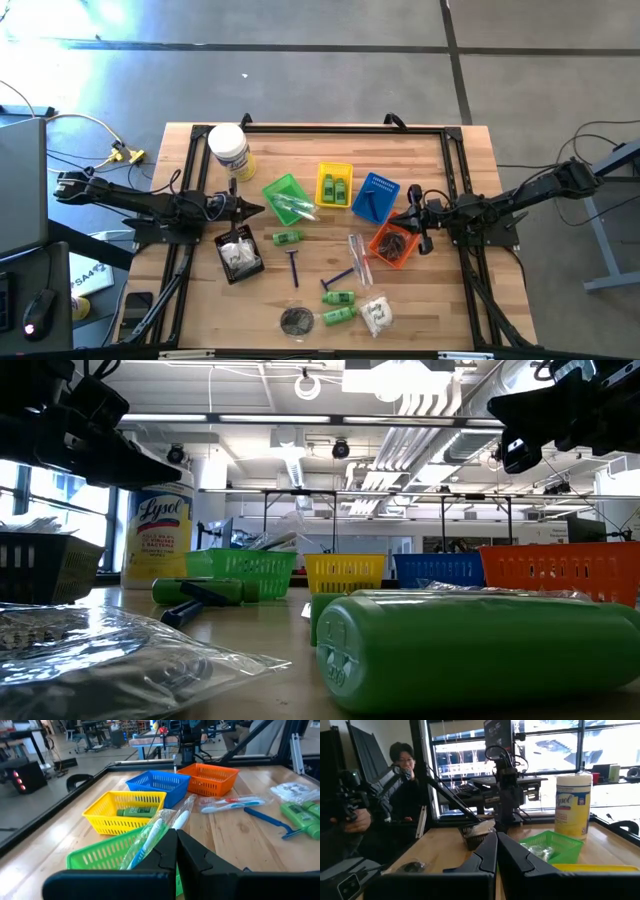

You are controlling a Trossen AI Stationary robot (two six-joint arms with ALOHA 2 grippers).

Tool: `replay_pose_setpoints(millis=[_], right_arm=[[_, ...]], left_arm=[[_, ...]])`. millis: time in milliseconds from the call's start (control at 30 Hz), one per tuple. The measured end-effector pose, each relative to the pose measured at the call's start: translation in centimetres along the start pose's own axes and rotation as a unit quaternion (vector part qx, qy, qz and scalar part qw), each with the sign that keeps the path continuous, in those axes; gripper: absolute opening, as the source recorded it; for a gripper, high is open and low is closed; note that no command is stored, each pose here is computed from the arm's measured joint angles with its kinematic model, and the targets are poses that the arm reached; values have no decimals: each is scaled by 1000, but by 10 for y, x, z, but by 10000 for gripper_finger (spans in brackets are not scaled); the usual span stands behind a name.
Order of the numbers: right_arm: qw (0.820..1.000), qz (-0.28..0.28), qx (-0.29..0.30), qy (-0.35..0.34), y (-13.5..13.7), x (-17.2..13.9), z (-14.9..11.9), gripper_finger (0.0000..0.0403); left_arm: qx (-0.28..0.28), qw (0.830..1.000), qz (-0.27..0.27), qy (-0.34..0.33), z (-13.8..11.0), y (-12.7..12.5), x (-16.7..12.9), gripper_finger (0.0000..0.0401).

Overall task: Pick & Place Travel size toiletries
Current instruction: Put the razor into the blue bin

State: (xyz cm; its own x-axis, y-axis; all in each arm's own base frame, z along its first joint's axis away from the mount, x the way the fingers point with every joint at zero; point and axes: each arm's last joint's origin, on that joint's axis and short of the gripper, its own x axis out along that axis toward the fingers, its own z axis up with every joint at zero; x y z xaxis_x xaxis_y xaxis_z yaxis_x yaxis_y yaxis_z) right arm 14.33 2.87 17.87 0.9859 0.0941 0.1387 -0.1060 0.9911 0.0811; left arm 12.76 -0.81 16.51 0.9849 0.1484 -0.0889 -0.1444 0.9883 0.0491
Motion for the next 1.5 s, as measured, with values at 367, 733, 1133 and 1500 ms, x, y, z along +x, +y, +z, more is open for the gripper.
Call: replay_pose_setpoints(millis=[367,733,1133,1500], right_arm=[[996,-73,21,54,-1,20,12,3],[991,-76,9,107,3,45,17,3],[983,-35,3,183,12,73,19,3],[969,-1,-36,244,35,103,36,3]], left_arm=[[-17,1000,1,-4,3,0,0,0],[-18,1000,1,-5,4,0,0,0],[-18,1000,1,-6,4,0,0,0],[-18,1000,1,-7,5,0,0,0]])
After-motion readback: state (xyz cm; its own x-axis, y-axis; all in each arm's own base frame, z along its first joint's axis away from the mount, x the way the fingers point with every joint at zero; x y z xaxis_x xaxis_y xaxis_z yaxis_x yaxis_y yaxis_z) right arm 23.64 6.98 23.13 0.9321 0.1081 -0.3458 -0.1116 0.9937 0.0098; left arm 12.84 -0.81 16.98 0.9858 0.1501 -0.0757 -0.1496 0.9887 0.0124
